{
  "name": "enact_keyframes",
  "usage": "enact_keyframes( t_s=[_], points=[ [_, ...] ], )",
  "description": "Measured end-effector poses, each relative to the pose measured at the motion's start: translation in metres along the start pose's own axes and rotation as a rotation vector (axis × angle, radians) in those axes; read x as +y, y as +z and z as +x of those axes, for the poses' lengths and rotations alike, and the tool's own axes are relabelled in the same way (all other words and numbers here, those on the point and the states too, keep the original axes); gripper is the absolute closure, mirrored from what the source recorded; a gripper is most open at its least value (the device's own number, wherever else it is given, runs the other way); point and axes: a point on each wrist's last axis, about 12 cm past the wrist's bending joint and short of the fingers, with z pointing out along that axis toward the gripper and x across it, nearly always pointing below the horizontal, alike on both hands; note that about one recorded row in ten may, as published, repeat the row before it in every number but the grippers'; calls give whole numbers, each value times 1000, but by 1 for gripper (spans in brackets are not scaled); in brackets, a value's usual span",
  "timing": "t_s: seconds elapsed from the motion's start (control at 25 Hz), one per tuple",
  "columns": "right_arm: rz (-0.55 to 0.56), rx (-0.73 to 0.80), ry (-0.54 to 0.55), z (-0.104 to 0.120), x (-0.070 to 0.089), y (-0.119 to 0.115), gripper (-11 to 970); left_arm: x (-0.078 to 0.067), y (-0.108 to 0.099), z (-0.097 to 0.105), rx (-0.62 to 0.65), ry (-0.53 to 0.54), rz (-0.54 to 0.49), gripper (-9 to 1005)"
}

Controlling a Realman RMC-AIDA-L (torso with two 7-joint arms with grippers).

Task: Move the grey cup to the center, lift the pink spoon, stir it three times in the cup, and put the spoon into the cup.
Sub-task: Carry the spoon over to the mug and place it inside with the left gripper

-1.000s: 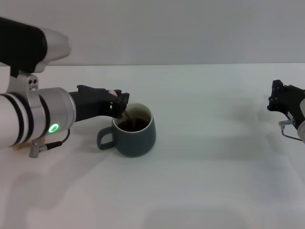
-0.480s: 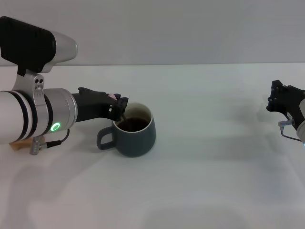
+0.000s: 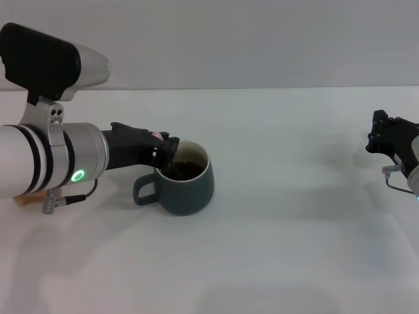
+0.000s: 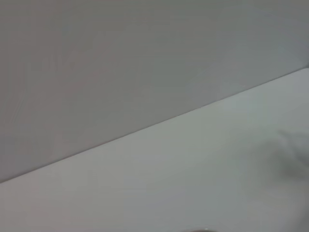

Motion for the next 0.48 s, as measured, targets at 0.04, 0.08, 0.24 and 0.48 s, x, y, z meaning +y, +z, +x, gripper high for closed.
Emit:
enact_keyframes(
  t_s=[0.04, 0.08, 0.24, 0.48],
  points=[
    [0, 0, 0, 0, 0, 0, 960, 0, 0, 0, 0, 0, 0, 852],
    [0, 0, 1, 0, 0, 0, 960, -1, 0, -1, 0, 3, 4, 852],
    [1, 2, 2, 1, 0, -1, 959, -5, 1, -3, -1, 7, 22, 852],
    [4, 6, 5, 3, -1, -2, 959, -8, 3, -6, -5, 12, 37, 852]
  ],
)
